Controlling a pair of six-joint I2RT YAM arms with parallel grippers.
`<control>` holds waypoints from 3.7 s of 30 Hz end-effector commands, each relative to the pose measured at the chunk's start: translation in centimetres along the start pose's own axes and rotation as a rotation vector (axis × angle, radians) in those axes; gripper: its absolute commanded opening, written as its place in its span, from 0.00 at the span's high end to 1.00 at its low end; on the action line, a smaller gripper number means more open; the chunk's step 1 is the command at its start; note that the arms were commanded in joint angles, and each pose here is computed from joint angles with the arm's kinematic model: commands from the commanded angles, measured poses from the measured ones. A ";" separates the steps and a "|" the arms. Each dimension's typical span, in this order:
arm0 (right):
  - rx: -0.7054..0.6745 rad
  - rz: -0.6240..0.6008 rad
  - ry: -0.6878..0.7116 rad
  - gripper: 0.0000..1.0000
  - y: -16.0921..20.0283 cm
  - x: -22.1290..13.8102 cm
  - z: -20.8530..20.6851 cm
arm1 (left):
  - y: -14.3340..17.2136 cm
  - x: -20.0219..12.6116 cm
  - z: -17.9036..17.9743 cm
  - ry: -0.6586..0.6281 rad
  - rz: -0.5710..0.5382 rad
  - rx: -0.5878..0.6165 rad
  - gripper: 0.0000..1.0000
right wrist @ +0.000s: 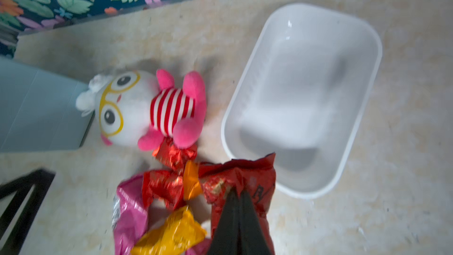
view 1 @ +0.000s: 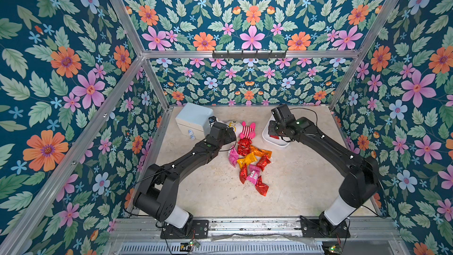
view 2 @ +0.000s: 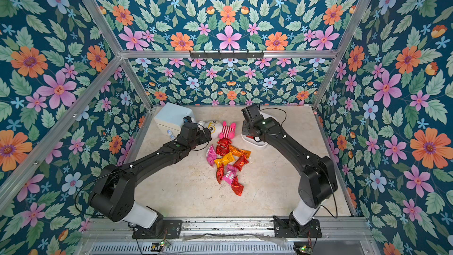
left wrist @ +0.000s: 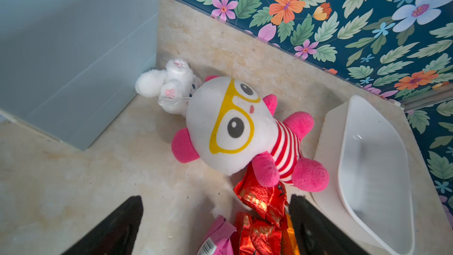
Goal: Put the tea bags into the storage box
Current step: Place the tea bag in the storage box, then pick up the tea bag from the center of the board, then place the tea bag in the storage box.
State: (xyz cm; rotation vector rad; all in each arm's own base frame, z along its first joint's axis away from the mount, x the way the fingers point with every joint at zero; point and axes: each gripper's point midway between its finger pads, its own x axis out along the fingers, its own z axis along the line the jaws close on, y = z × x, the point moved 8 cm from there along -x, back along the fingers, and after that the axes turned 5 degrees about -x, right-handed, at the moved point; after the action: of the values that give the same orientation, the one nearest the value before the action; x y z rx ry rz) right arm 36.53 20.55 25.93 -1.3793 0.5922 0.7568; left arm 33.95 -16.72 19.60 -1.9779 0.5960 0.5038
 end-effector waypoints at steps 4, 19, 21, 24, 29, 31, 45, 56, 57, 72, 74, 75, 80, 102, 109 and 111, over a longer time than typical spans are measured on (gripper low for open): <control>-0.013 -0.038 0.105 1.00 -2.6 5.0 -1.0 | 1.0 -0.6 0.9 -0.010 0.032 -0.019 0.01; 0.046 0.069 0.224 1.00 1.8 10.0 -5.3 | 1.1 -0.7 1.2 -0.026 0.029 -0.011 0.01; 0.052 0.094 0.232 1.00 2.7 10.4 -5.7 | 1.1 -0.5 1.0 -0.019 0.037 -0.010 0.01; 0.055 0.110 0.211 1.00 3.3 10.5 -5.6 | 1.0 -0.3 0.8 -0.013 0.039 -0.012 0.01; 0.056 0.090 0.191 0.81 2.7 8.7 -5.6 | 0.9 -0.4 0.8 -0.013 0.032 -0.011 0.01; 0.054 0.074 0.155 0.71 2.3 7.2 -5.3 | 0.7 -0.6 0.8 -0.020 0.024 0.005 0.01; 0.267 0.261 -0.250 0.51 11.0 -0.5 -0.6 | 0.6 -0.6 0.5 0.009 0.018 -0.054 0.01; 0.495 0.340 -0.439 0.38 14.5 2.0 0.2 | 1.1 -1.0 1.1 -0.003 0.023 -0.064 0.01; 0.498 0.348 -0.431 0.38 14.6 2.4 0.3 | 1.1 -1.1 1.2 -0.008 0.020 -0.063 0.01; 0.486 0.434 -0.349 0.69 16.3 5.1 0.2 | 1.3 -1.6 1.9 -0.036 0.003 -0.051 0.01; 0.478 0.455 -0.326 0.79 16.8 5.8 0.1 | 1.3 -1.7 2.0 -0.040 0.001 -0.052 0.01; 0.472 0.459 -0.318 0.84 16.9 6.0 0.1 | 1.3 -1.7 2.1 -0.041 0.000 -0.051 0.01; 0.462 0.456 -0.316 1.00 16.7 6.0 0.1 | 1.4 -1.9 2.3 -0.049 -0.007 -0.055 0.01; 0.217 0.100 -0.216 1.00 2.3 -0.1 -2.5 | 1.2 -1.5 1.3 0.005 0.026 -0.053 0.01; 0.127 0.133 -0.025 1.00 0.1 5.4 -5.0 | 1.0 -1.3 0.8 0.014 0.043 -0.033 0.01; 0.102 0.139 0.042 1.00 -0.4 6.7 -5.2 | 1.0 -1.3 0.8 0.011 0.044 -0.027 0.01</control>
State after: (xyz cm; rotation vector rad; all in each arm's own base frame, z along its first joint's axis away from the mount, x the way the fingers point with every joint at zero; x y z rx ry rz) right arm 40.65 17.03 21.30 -1.1482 0.6729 0.8288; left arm 32.27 -16.09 19.25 -2.0238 0.6299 0.5334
